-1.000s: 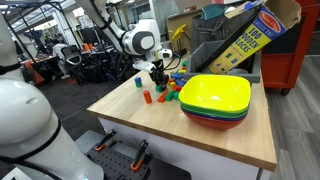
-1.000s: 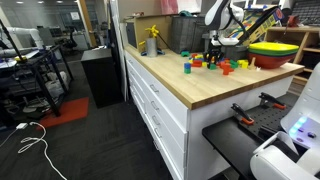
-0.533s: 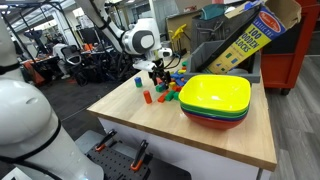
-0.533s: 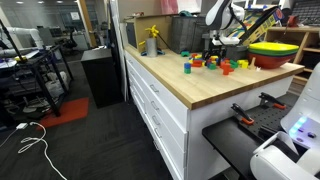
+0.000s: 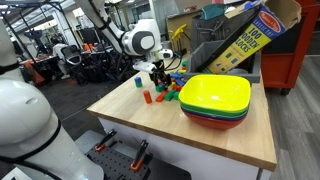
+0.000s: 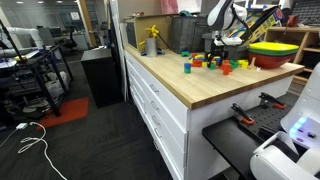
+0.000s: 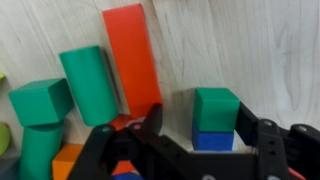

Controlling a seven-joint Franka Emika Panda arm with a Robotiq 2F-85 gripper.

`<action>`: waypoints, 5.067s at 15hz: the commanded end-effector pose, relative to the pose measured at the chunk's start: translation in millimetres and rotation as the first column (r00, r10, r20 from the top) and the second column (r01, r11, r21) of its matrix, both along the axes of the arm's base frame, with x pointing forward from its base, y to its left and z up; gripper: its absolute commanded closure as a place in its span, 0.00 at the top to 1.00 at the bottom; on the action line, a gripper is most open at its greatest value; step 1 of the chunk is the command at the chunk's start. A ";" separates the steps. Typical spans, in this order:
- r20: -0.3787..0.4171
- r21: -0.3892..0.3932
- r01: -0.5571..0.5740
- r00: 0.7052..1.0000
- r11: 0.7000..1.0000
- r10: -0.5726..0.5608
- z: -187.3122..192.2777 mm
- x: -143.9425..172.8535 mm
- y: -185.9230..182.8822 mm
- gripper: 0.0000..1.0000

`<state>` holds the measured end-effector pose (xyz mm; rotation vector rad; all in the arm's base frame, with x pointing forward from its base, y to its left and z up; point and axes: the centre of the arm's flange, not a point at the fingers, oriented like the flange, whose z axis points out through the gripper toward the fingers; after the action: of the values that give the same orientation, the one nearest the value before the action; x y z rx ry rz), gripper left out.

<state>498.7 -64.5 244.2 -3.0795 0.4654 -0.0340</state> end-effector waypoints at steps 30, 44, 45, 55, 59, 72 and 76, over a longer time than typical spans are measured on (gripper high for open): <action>0.003 0.014 -0.098 0.995 0.995 0.098 4.1 -20.1 58.6 0.12; -0.016 -0.003 -0.119 0.993 0.993 0.119 2.3 -26.8 65.3 0.27; -0.015 -0.004 -0.118 0.993 0.993 0.118 3.1 -26.5 65.1 0.20; 0.017 0.016 -0.089 0.996 0.996 0.089 26.8 -15.9 59.3 0.08; 0.034 0.022 -0.103 0.994 0.994 0.103 43.6 -9.7 66.7 0.08; 0.032 0.088 -0.160 0.987 0.983 0.158 83.9 4.8 103.6 0.08; 0.042 0.081 -0.179 0.983 0.980 0.176 78.9 10.1 112.0 0.08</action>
<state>505.0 44.2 319.0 -3.0298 0.2179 -0.0675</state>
